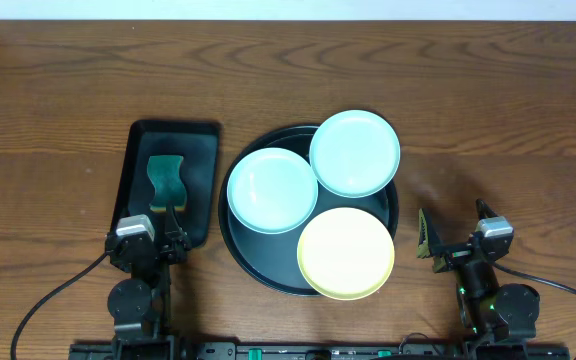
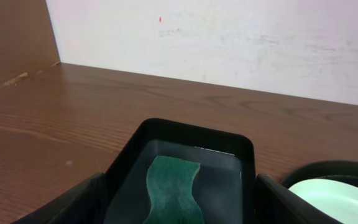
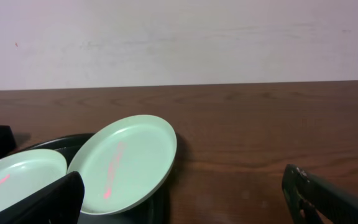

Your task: Clean dirty plates on tray and stack at the side

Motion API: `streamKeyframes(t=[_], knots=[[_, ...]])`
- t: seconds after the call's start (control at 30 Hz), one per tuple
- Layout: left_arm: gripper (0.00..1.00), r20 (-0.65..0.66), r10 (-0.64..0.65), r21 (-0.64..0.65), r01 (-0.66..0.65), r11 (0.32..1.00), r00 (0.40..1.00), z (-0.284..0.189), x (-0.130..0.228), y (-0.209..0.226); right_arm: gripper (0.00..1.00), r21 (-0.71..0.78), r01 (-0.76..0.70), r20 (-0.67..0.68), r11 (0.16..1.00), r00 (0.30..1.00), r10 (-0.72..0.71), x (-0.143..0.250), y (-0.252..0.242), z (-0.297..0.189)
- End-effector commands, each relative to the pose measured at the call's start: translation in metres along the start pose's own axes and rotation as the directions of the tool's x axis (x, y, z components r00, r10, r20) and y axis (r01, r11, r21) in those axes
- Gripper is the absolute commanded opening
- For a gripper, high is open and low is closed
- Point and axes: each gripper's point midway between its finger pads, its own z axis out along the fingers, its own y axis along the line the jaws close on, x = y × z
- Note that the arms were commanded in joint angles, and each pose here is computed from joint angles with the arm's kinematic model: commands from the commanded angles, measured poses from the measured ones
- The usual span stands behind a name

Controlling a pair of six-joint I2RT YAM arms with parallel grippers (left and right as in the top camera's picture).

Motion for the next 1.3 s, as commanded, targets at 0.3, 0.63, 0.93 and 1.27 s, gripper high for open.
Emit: streamKeyframes(t=[0.3,0.63,0.93,1.27], knots=[[0.75,-0.050,0.010,-0.003,-0.011,1.000,0.999,0.001,0.018,0.001,0.99,-0.008,-0.012,-0.004,1.000,1.000,0.012,0.002,0.002,0.000],[0.75,-0.048,0.010,-0.003,-0.011,1.000,0.999,0.001,0.017,0.001,0.99,-0.009,-0.011,0.004,1.000,1.000,0.011,0.000,0.002,0.000],[0.75,-0.033,-0.011,0.045,0.013,0.999,0.999,0.001,0.013,-0.008,0.99,0.058,-0.008,0.011,0.998,1.000,0.008,-0.001,-0.010,0.000],[0.75,-0.011,-0.035,0.096,0.036,0.995,0.999,-0.002,0.000,-0.017,0.99,0.051,-0.015,-0.001,0.999,1.000,0.015,0.002,-0.009,0.000]])
